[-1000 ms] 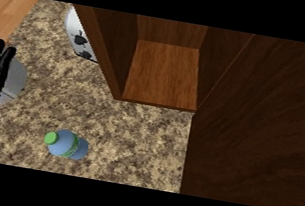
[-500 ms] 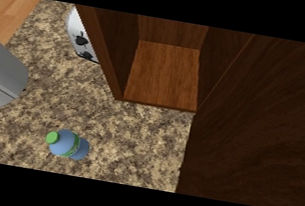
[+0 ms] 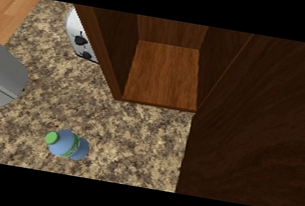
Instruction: Pick up the bottled water, place it into the cabinet and close the cabinet
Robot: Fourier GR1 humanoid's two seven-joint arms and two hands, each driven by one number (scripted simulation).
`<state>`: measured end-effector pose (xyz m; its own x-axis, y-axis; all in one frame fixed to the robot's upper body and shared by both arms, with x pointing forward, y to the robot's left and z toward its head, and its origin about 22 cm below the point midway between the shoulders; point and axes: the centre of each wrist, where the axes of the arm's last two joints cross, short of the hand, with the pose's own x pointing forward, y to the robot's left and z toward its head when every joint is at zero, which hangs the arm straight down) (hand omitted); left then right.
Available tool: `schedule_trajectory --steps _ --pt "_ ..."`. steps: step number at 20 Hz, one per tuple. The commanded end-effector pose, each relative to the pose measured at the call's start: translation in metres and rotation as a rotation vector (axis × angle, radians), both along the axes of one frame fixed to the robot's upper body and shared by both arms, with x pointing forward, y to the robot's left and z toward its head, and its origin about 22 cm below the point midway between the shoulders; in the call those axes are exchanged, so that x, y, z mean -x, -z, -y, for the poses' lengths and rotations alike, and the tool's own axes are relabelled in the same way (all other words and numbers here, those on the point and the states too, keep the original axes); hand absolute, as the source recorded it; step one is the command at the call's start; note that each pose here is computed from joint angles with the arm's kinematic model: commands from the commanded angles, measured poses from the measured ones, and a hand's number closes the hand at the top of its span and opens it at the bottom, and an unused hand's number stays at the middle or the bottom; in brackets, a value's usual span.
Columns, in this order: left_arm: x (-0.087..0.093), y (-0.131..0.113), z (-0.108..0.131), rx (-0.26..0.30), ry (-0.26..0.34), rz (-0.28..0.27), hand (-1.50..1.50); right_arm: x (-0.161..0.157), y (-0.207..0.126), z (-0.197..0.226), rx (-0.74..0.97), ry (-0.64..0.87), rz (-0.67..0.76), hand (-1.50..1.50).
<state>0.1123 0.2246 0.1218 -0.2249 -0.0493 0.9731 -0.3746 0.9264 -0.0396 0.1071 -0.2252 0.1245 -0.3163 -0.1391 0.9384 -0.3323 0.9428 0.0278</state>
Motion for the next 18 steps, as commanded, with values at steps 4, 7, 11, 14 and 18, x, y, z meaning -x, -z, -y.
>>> schedule_trajectory --steps 4,7,11,14,18 --pt "0.003 0.016 -0.005 0.025 -0.028 -0.083 -1.5 0.039 -0.03 0.0 0.032 0.001 0.028 -1.5" --pt "-0.005 0.048 -0.011 0.048 -0.059 -0.116 -1.5 0.043 -0.027 -0.002 0.032 -0.005 0.033 -1.5" --pt "-0.015 0.08 -0.017 0.072 -0.076 -0.183 -1.5 0.05 -0.034 0.002 0.02 0.014 0.044 -1.5" --pt "-0.018 0.105 -0.024 0.116 -0.011 -0.22 -1.5 0.048 -0.031 -0.003 0.017 0.026 0.055 -1.5" --pt "-0.017 0.136 -0.04 0.187 -0.019 -0.243 -1.5 0.059 -0.039 0.002 0.03 0.015 0.038 -1.5"
